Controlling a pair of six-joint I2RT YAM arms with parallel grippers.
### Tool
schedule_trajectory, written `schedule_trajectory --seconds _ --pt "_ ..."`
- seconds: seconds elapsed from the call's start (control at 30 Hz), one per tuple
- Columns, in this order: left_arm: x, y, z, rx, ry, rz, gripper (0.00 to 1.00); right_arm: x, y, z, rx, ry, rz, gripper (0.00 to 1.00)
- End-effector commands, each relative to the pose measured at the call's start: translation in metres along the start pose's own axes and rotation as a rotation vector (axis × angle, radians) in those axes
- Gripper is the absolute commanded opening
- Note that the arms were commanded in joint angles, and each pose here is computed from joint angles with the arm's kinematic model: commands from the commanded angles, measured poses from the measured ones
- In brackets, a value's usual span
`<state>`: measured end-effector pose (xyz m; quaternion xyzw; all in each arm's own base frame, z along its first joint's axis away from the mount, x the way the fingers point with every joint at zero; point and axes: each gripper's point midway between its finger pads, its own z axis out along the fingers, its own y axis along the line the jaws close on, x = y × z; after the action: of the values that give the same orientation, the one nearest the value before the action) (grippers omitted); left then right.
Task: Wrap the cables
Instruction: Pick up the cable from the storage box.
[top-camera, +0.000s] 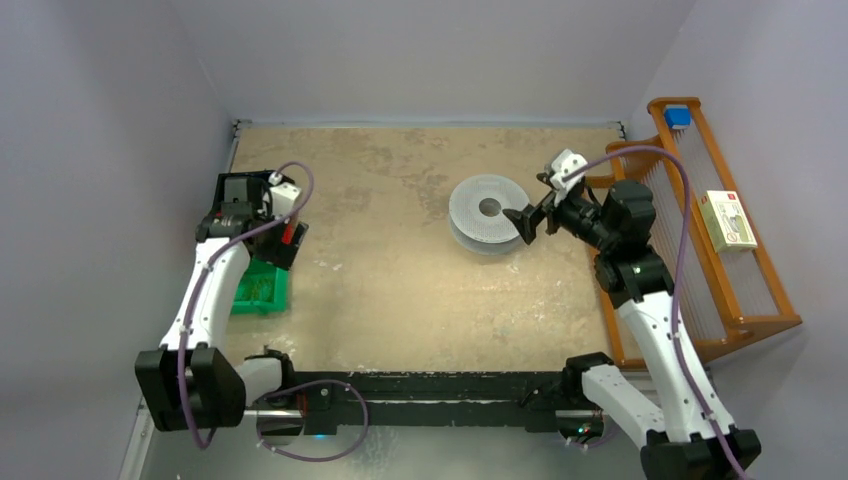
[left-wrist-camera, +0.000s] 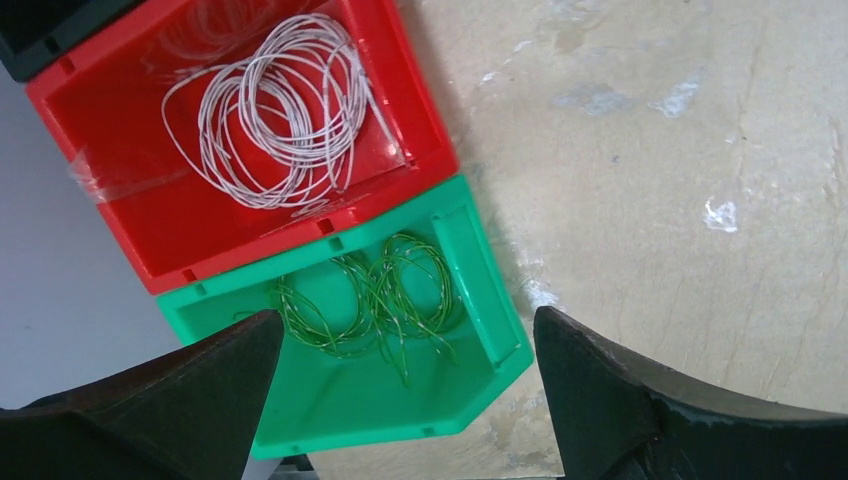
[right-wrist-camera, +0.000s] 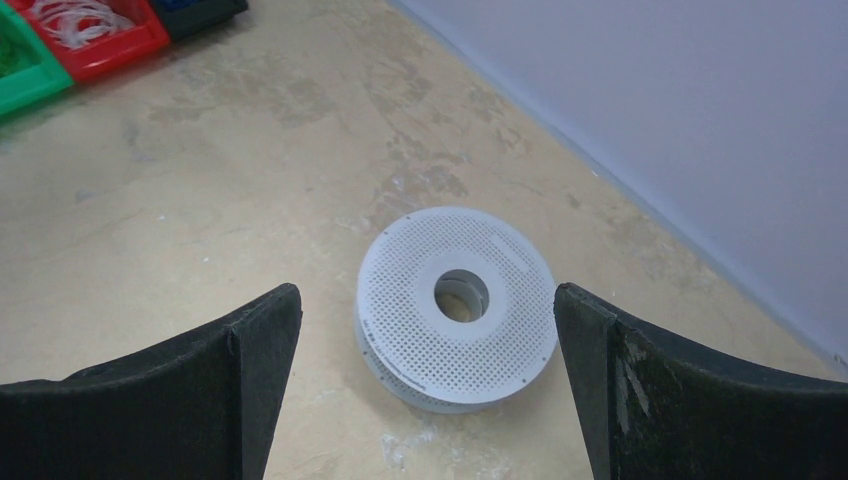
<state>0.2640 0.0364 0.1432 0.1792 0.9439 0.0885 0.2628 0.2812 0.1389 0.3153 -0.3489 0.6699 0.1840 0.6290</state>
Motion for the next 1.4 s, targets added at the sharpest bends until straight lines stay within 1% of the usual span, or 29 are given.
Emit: schedule_trajectory --seconds 0.0,0.13,0.3,0.47,0.6,0.77,0.9,1.03,1.23,1.37 --pt "-0.009 0.024 0.002 0.046 -0.044 -0.095 0.93 0.014 -0.024 0.007 0.101 0.105 0.090 0.99" --pt "0.009 0.035 0.009 0.072 -0.018 -0.125 0.92 0.021 -0.012 0.012 0.045 0.096 0.129 0.99" --pt "0.026 0.042 0.024 0.063 0.009 -0.134 0.89 0.021 -0.006 0.010 0.023 0.088 0.122 0.99" --pt "0.026 0.048 0.040 0.068 -0.004 -0.159 0.80 0.031 0.002 0.011 0.002 0.108 0.120 0.99" --pt "0.019 0.058 0.054 0.044 -0.019 -0.188 0.66 0.035 0.004 0.012 0.003 0.112 0.115 0.99" --pt "0.016 0.055 0.069 0.091 -0.001 -0.209 0.54 0.037 0.004 0.013 0.013 0.116 0.105 0.99" --pt "0.020 0.045 0.069 0.146 0.022 -0.205 0.47 0.040 0.002 0.014 0.030 0.119 0.096 0.99" --pt "0.029 0.037 0.060 0.171 0.053 -0.183 0.47 0.045 0.001 0.017 0.034 0.129 0.092 0.99" --pt "0.037 0.029 0.037 0.160 0.035 -0.133 0.63 0.054 0.000 0.023 0.027 0.156 0.099 0.99" --pt "0.045 0.023 0.031 0.171 0.052 -0.120 0.66 0.059 -0.001 0.025 0.027 0.167 0.102 0.99"
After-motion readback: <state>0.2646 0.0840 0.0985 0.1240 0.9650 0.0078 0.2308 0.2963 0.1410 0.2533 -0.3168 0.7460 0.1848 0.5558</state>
